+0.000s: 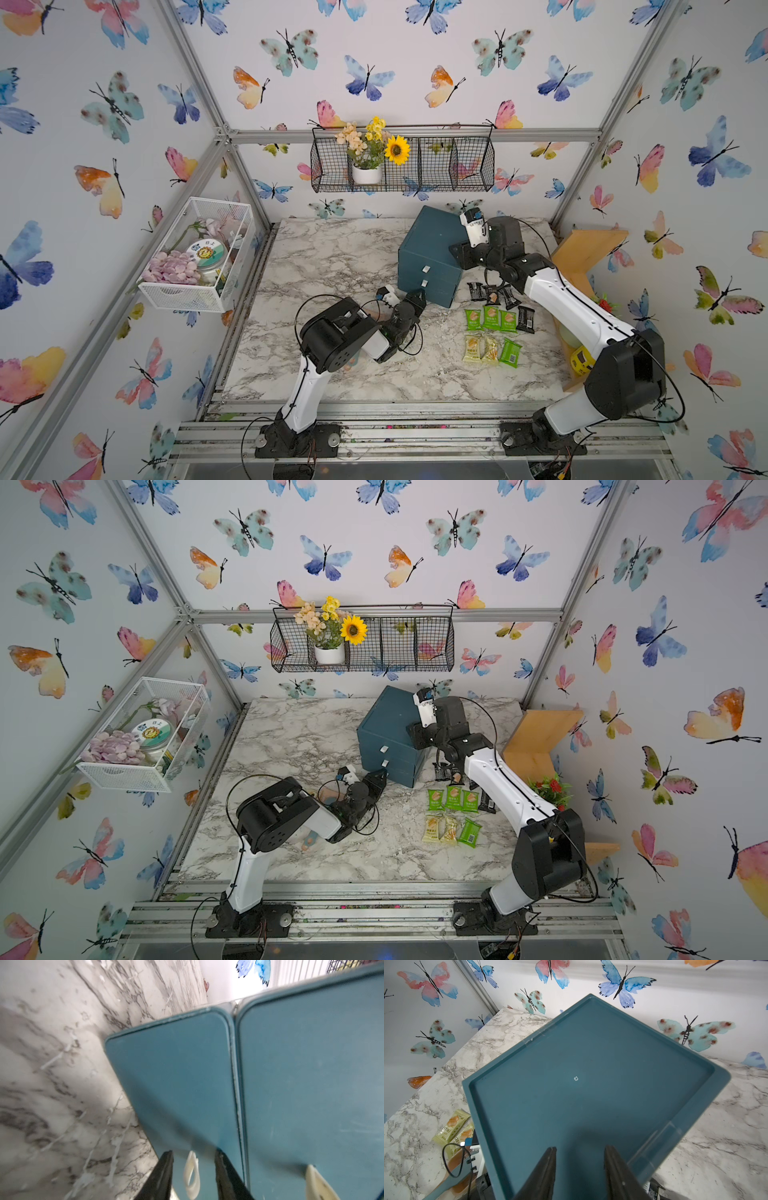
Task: Take the cookies out of the drawer
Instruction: Close the drawer in the storage box, then reset both arms
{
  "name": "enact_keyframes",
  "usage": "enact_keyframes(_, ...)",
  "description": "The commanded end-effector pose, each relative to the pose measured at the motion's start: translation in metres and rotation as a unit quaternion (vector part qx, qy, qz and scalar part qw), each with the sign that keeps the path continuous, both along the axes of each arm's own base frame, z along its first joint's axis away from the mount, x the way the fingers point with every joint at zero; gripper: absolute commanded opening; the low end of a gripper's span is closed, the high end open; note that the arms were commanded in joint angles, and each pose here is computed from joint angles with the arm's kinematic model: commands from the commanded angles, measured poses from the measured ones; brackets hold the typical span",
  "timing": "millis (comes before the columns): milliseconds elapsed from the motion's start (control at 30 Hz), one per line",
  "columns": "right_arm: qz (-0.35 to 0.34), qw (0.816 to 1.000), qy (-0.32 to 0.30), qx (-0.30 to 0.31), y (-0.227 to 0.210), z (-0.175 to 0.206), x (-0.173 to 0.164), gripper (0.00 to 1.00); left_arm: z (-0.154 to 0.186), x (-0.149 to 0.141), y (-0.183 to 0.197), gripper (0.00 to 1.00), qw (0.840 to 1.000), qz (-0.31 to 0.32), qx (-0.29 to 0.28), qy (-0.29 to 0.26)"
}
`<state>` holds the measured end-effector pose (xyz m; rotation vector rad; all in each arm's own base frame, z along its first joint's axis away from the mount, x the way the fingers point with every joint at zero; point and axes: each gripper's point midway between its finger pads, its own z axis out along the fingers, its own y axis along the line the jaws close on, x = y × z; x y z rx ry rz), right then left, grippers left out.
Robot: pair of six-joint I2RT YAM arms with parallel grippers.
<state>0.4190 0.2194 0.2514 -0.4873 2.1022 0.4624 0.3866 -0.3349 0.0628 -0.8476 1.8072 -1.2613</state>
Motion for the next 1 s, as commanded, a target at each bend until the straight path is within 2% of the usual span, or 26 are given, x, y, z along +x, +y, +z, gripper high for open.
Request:
enact_keyframes(0, -0.013, 1.000, 0.008, -0.014, -0.006, 0.006, -0.005, 0.45, 0.007, -0.006, 0.008, 0.44, 1.000, -0.004, 0.004, -0.005)
enact_keyframes(167, -0.032, 0.998, -0.050, 0.001, -0.015, 0.053, -0.008, 0.49, 0.013, -0.018, 0.027, 0.51, 1.000, 0.006, 0.018, -0.013)
enact_keyframes(200, -0.042, 0.997, -0.065, 0.004, -0.020, 0.063, -0.009, 0.50, 0.026, -0.021, 0.032, 0.52, 1.000, 0.010, 0.016, -0.024)
enact_keyframes(300, -0.073, 0.992, -0.103, 0.015, -0.035, 0.084, -0.017, 0.54, 0.032, -0.033, 0.051, 0.55, 0.999, 0.023, 0.033, -0.028)
enact_keyframes(467, -0.159, 0.978, -0.136, 0.006, -0.074, 0.077, -0.029, 0.59, 0.054, -0.052, 0.082, 0.58, 0.994, 0.040, 0.089, -0.059)
enact_keyframes(533, -0.209, 0.968, -0.138, -0.009, -0.096, 0.062, -0.033, 0.65, 0.065, -0.058, 0.098, 0.66, 0.986, 0.049, 0.137, -0.075)
enact_keyframes(633, -0.274, 0.950, -0.148, -0.023, -0.126, 0.035, -0.040, 0.76, 0.087, -0.061, 0.131, 0.79, 0.961, 0.083, 0.248, -0.094)
enact_keyframes(700, -0.298, 0.943, -0.147, -0.031, -0.138, 0.016, -0.042, 0.81, 0.106, -0.062, 0.159, 0.88, 0.931, 0.110, 0.330, -0.113)
enact_keyframes(767, -0.307, 0.940, -0.143, -0.040, -0.143, -0.002, -0.042, 0.85, 0.122, -0.062, 0.183, 0.95, 0.914, 0.130, 0.363, -0.129)
enact_keyframes(833, -0.311, 0.939, -0.137, -0.049, -0.147, -0.023, -0.040, 0.87, 0.128, -0.061, 0.210, 0.98, 0.906, 0.145, 0.376, -0.127)
enact_keyframes(900, -0.305, 0.941, -0.131, -0.062, -0.150, -0.045, -0.036, 0.89, 0.134, -0.060, 0.238, 1.00, 0.895, 0.158, 0.397, -0.128)
enact_keyframes(967, -0.304, 0.941, -0.128, -0.079, -0.155, -0.066, -0.032, 0.90, 0.138, -0.060, 0.261, 0.99, 0.877, 0.174, 0.430, -0.129)
